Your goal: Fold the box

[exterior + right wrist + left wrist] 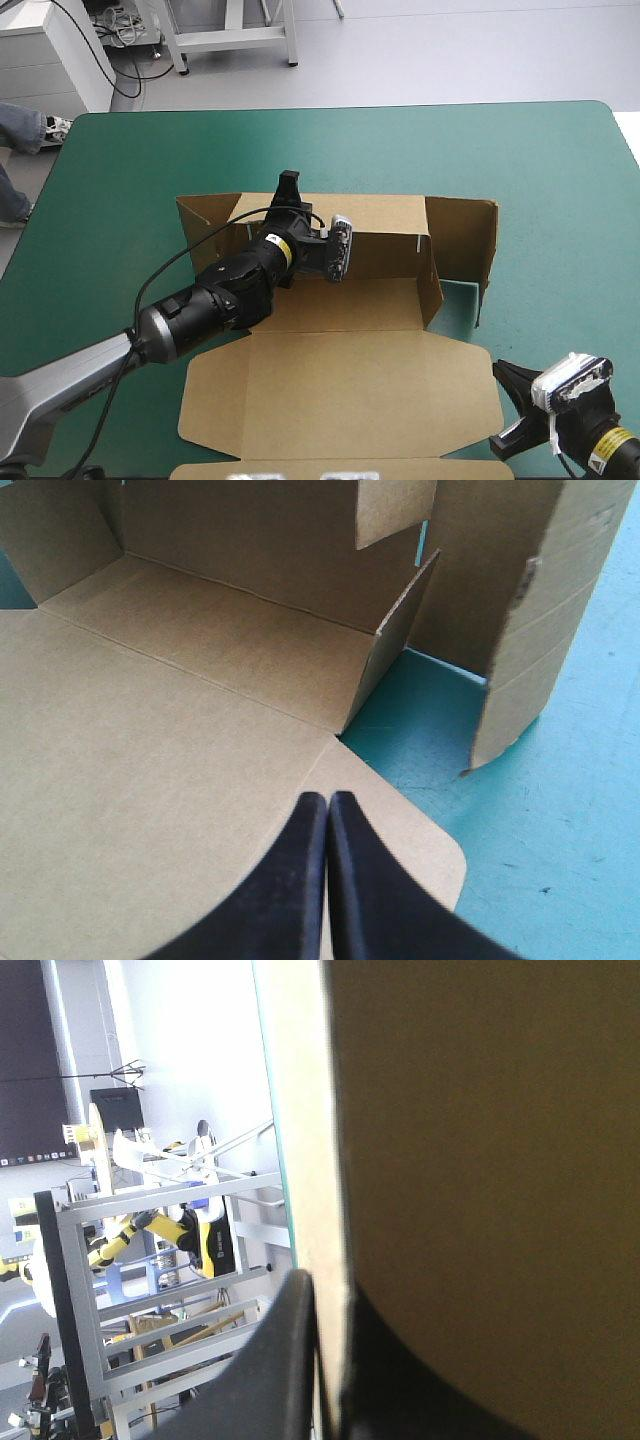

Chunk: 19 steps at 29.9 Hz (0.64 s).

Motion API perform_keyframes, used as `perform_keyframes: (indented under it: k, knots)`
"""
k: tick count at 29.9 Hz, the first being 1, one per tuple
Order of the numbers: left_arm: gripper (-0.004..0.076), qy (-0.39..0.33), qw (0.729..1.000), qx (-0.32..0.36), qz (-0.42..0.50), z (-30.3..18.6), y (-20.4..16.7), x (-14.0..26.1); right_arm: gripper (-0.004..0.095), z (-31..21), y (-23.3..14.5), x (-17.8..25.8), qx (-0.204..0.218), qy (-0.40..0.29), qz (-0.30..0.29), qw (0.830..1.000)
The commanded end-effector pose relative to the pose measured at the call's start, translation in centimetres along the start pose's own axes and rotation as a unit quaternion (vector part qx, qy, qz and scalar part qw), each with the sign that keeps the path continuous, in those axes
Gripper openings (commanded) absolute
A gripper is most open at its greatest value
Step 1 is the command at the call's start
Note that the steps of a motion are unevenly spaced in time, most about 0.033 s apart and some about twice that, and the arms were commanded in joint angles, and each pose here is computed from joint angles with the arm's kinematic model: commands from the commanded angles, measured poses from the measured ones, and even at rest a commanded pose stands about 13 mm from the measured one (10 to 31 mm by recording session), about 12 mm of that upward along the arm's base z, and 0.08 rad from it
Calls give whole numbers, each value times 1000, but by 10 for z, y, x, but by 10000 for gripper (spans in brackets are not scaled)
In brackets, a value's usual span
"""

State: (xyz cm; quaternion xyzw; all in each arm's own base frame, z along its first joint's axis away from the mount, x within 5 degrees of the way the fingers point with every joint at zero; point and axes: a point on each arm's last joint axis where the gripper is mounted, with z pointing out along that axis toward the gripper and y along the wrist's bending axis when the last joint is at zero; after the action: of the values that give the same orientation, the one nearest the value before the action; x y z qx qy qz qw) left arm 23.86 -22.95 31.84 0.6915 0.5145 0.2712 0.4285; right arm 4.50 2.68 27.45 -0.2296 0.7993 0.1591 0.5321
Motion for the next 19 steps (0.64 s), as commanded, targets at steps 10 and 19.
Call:
perform_keyframes:
  k: [10, 19]
  knots:
    - [-8, -36, 998, -14, -44, -30, 6, -13, 161, -4, 0, -14, 3, -46, -8, 999]
    - [-8, -36, 998, -13, -58, -30, 7, -12, 529, -4, 0, -14, 1, -46, -6, 999]
